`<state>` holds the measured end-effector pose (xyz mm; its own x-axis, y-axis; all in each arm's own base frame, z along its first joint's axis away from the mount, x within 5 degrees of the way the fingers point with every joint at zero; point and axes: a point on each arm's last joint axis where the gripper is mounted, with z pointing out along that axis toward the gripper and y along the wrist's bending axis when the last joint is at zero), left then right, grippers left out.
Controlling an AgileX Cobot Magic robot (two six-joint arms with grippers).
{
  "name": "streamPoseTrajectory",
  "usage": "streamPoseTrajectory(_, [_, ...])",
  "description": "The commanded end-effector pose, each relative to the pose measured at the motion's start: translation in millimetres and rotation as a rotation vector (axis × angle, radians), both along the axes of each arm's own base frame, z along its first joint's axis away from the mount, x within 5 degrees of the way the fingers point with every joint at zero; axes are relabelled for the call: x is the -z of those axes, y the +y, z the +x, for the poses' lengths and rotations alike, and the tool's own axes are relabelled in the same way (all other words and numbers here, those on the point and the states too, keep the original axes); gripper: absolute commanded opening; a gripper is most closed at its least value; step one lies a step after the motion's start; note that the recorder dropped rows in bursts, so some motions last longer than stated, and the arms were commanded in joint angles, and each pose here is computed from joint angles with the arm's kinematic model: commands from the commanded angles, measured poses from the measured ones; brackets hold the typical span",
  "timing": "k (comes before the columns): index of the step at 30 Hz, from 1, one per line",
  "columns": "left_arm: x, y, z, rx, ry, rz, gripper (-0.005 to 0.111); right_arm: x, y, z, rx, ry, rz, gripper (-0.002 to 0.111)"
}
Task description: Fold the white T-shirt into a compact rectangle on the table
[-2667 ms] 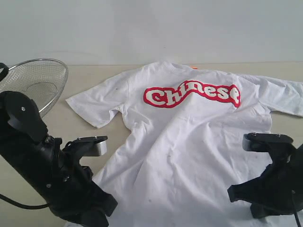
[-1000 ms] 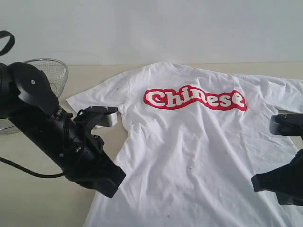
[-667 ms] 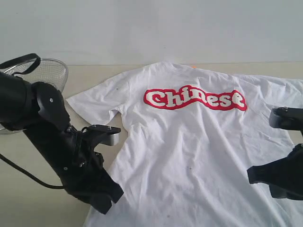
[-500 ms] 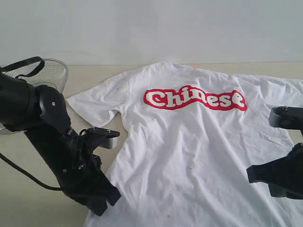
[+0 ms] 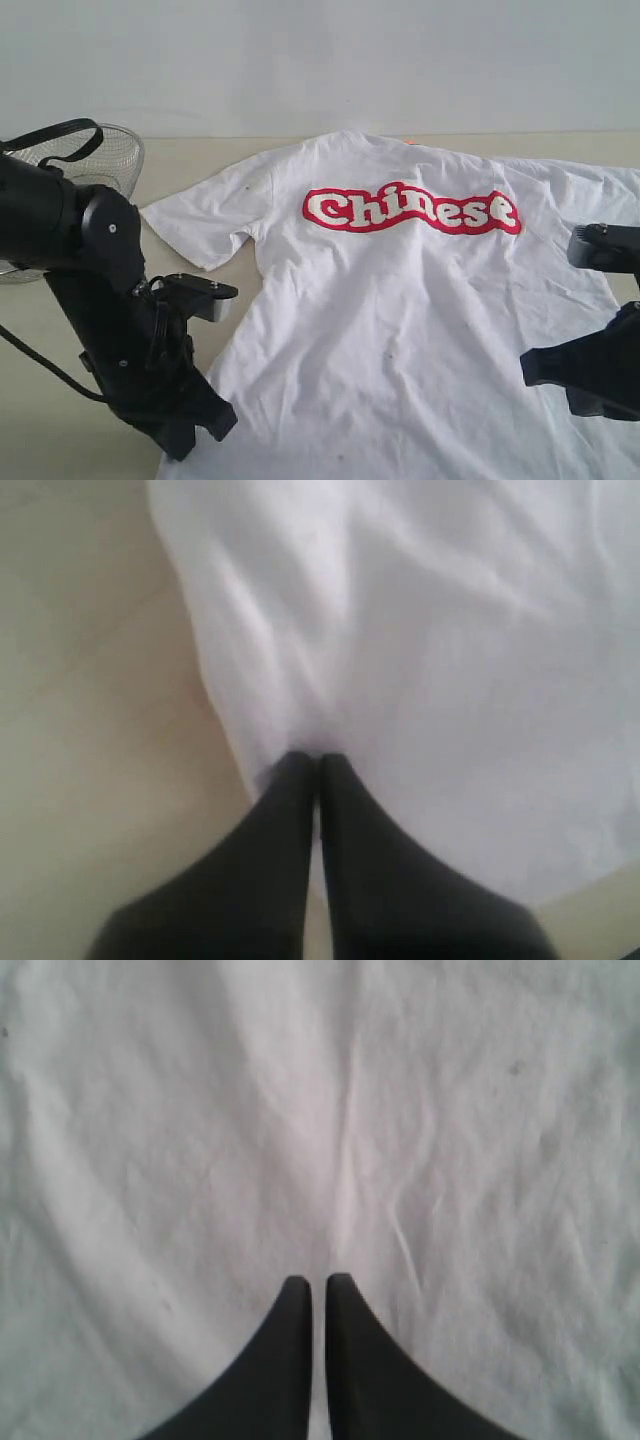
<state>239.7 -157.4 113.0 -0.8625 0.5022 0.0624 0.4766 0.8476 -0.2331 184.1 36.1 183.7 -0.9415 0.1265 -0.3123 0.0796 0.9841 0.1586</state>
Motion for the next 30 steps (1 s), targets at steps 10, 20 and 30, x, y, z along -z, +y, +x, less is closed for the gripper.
streamPoseTrajectory(10, [25.1, 22.0, -39.6, -0.032, 0.128, 0.086, 0.004, -2.0, 0.9, 1.7, -0.007, -0.027, 0.008, 0.000])
streamPoseTrajectory(20, [15.6, 24.1, -57.7, -0.061, 0.105, -0.016, 0.004, -3.3, 1.1, 5.0, 0.000, -0.065, 0.014, 0.000])
streamPoseTrajectory(30, [-25.3, 24.8, -58.4, -0.075, -0.039, -0.099, 0.004, -7.0, 1.2, 12.6, 0.010, -0.158, 0.020, 0.000])
